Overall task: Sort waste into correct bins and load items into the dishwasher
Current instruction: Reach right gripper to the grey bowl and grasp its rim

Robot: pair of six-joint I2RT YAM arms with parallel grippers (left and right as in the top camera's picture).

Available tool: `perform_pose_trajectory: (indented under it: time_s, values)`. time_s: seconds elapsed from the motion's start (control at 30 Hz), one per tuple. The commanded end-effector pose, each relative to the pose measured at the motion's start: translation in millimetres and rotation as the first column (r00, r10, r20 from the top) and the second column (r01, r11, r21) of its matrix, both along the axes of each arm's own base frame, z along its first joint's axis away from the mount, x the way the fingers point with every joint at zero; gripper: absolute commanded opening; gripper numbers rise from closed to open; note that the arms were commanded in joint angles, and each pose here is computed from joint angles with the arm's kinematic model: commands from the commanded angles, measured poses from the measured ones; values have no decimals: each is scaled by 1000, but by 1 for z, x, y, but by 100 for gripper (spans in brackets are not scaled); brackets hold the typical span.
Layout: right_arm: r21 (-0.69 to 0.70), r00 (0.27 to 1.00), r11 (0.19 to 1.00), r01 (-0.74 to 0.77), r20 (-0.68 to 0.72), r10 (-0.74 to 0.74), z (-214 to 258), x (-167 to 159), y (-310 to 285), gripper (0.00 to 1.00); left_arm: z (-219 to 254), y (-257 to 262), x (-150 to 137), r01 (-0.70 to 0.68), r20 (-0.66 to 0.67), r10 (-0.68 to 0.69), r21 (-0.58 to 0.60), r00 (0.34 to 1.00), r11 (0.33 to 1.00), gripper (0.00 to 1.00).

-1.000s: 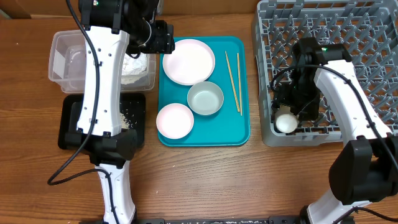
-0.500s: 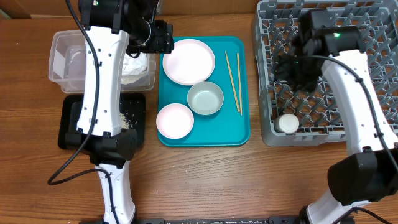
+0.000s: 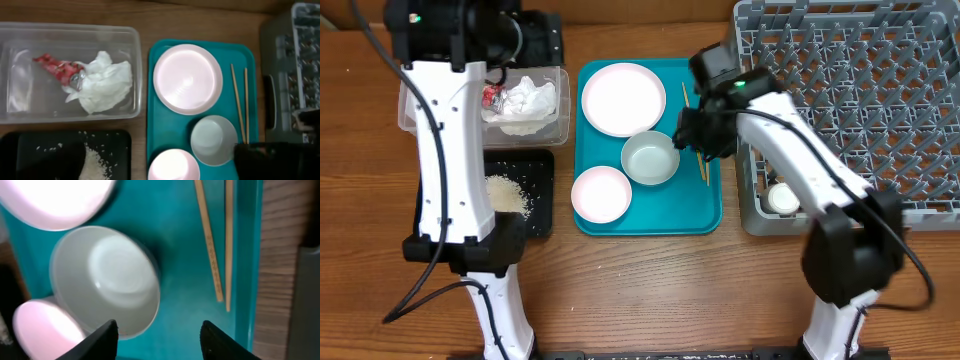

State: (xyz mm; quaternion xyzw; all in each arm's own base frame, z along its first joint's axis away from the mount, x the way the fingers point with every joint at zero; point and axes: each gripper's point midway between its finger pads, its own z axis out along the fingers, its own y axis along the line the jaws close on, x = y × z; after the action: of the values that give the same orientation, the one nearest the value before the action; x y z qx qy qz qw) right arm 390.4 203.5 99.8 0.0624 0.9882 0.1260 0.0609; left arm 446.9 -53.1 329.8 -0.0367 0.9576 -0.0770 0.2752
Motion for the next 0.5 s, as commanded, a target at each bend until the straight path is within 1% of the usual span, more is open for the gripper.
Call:
perform_pose_trajectory:
  time_s: [0.0, 0.17, 0.3, 0.43, 0.47]
  values:
    - [-33, 998, 998, 49, -48, -50, -26, -1, 3, 51, 6, 11, -3, -50, 15, 49, 37, 999, 998, 100]
    - [-51, 995, 998, 48, -85, -52, -48, -1, 4, 41, 5, 11, -3, -49, 11, 49, 39, 999, 998, 100]
    - [-52, 993, 998, 45, -106, -50, -61, -1, 6, 37, 5, 11, -3, -49, 11, 49, 38, 999, 998, 100]
    - [-49, 994, 998, 40, -103, -45, -69, -1, 8, 28, 5, 11, -3, -49, 11, 49, 38, 999, 998, 100]
    - [-48, 994, 998, 38, -101, -43, -70, -1, 9, 27, 5, 11, -3, -49, 11, 49, 38, 999, 998, 100]
